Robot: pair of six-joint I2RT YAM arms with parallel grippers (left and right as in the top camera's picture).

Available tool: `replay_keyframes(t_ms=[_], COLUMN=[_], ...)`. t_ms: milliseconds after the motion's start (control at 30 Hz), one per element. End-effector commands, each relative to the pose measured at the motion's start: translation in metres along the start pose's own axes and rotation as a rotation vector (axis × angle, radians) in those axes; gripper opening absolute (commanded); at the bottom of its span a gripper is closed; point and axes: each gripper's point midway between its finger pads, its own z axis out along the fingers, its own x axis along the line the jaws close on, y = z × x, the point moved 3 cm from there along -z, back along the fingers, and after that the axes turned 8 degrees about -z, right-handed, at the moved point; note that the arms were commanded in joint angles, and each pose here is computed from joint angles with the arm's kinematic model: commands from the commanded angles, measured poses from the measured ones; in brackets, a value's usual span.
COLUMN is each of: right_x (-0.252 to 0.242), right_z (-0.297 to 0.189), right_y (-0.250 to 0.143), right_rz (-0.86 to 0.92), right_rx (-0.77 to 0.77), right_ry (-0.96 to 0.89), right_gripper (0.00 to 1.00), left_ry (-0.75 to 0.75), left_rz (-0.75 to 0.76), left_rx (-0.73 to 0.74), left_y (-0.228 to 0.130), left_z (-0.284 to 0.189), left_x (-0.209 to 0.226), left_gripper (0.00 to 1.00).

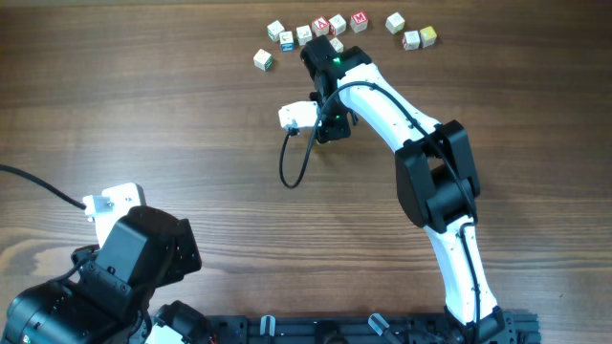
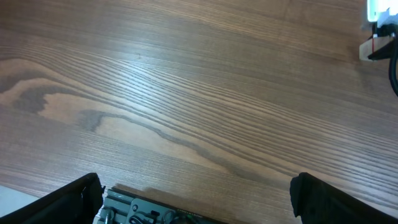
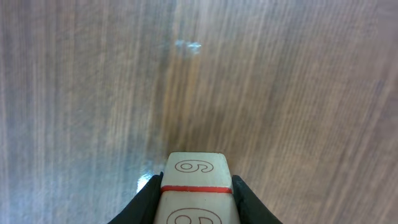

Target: Form a tower

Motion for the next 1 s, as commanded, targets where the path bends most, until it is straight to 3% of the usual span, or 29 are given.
replay_keyframes(t_ms=[0, 233, 567, 733, 967], right_x=[-0.009, -0.009, 0.025, 0.021, 0.009], right_z=[0.014, 0.014, 0.011, 0.011, 0.012], right_y=[-0.006, -0.009, 0.001, 0.007, -0.005], right_rz=[0.11, 0.269, 0.285, 0.251, 0.249], right_rx=[0.035, 0.05, -0.003, -0.061, -0.008], right_ry=[-0.034, -0.041, 0.132, 0.124, 0.059], right_gripper=[0.15, 0.15, 0.17, 0.2, 0.2], left_ry=[0.002, 0.002, 0.002, 0.002, 0.002], left_rz=[-0.014, -0.014, -0.014, -0.014, -0.015], left_rx=[-0.003, -0.003, -0.003, -0.003, -0.003], left_y=[0.001, 0.001, 0.001, 0.0, 0.001], left_z=[0.0, 0.0, 0.0, 0.0, 0.0], left_x=[0.0, 0.0, 0.0, 0.0, 0.0], left_gripper=[1.0, 1.0, 1.0, 1.0, 1.0])
